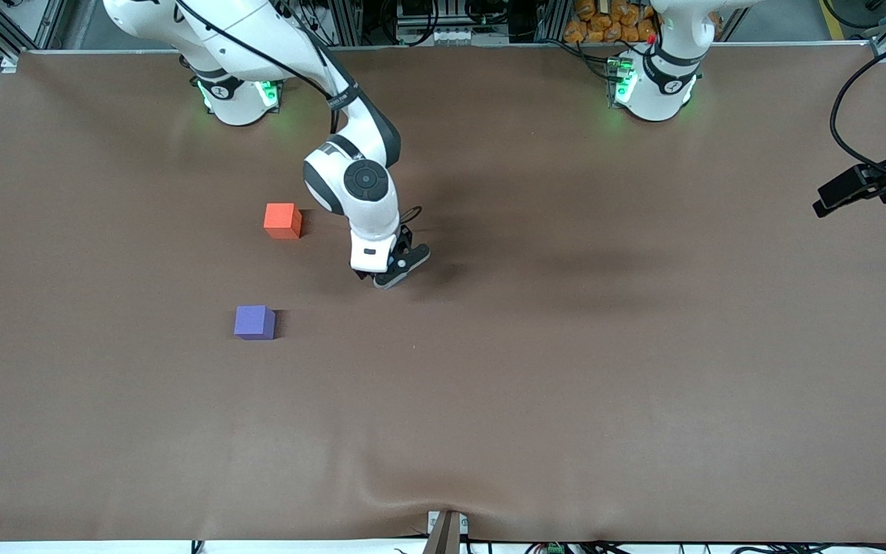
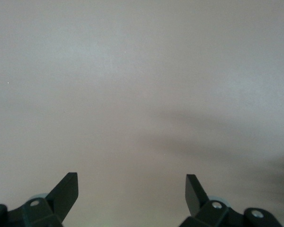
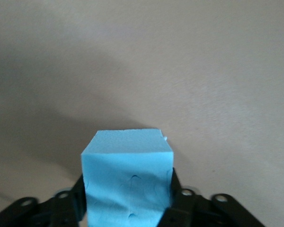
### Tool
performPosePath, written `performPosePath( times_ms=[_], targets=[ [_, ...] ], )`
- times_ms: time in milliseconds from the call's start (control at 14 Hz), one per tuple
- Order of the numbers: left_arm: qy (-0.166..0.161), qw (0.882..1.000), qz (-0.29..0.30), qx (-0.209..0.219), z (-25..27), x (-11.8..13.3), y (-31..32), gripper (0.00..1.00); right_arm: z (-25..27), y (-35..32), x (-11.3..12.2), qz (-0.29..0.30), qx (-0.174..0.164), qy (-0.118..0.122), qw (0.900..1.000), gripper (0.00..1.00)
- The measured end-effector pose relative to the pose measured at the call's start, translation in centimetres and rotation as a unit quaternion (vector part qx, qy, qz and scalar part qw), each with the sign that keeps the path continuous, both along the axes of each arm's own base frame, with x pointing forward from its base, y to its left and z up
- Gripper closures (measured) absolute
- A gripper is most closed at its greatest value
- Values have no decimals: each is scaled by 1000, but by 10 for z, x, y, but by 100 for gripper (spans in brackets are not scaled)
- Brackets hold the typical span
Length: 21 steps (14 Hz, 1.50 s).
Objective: Place blue block between orange and purple blocks
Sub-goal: 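Carry the blue block with the right gripper between orange and purple blocks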
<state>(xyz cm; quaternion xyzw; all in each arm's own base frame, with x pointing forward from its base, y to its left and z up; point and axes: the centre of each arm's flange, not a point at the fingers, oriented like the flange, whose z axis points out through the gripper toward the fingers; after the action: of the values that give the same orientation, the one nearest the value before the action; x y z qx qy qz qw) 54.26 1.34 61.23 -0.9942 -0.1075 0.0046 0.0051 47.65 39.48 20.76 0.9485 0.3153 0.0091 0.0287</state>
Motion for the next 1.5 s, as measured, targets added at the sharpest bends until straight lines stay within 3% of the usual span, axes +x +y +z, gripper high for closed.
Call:
performPosePath(
  times_ms=[214, 500, 643, 786, 929, 1143, 1357, 1500],
  targets=[
    [1, 1000, 0, 1, 5, -5, -1, 0, 45, -20, 26, -70, 16, -18, 997, 44],
    [0, 1000, -9, -5, 6, -5, -11, 0, 150, -133, 70, -217, 29, 25, 976, 44],
    [5, 1000, -19, -9, 5, -6, -23, 0, 178, -208, 74, -275, 23, 37, 960, 47],
    [16, 999, -35, -9, 3, -10, -40, 0, 170, -271, 65, -319, 15, 53, 946, 47],
    [20, 999, -49, -7, 6, -15, -57, 0, 141, -302, 54, -335, 13, 65, 940, 47],
    [17, 998, -59, -5, 13, -20, -64, 0, 95, -296, 34, -334, 27, 51, 941, 47],
    [16, 997, -74, -5, 14, -21, -68, 0, 69, -292, 24, -347, 35, 65, 935, 47],
    [13, 997, -77, -4, 18, -23, -71, 0, 54, -282, 24, -343, 38, 65, 936, 47]
  ],
)
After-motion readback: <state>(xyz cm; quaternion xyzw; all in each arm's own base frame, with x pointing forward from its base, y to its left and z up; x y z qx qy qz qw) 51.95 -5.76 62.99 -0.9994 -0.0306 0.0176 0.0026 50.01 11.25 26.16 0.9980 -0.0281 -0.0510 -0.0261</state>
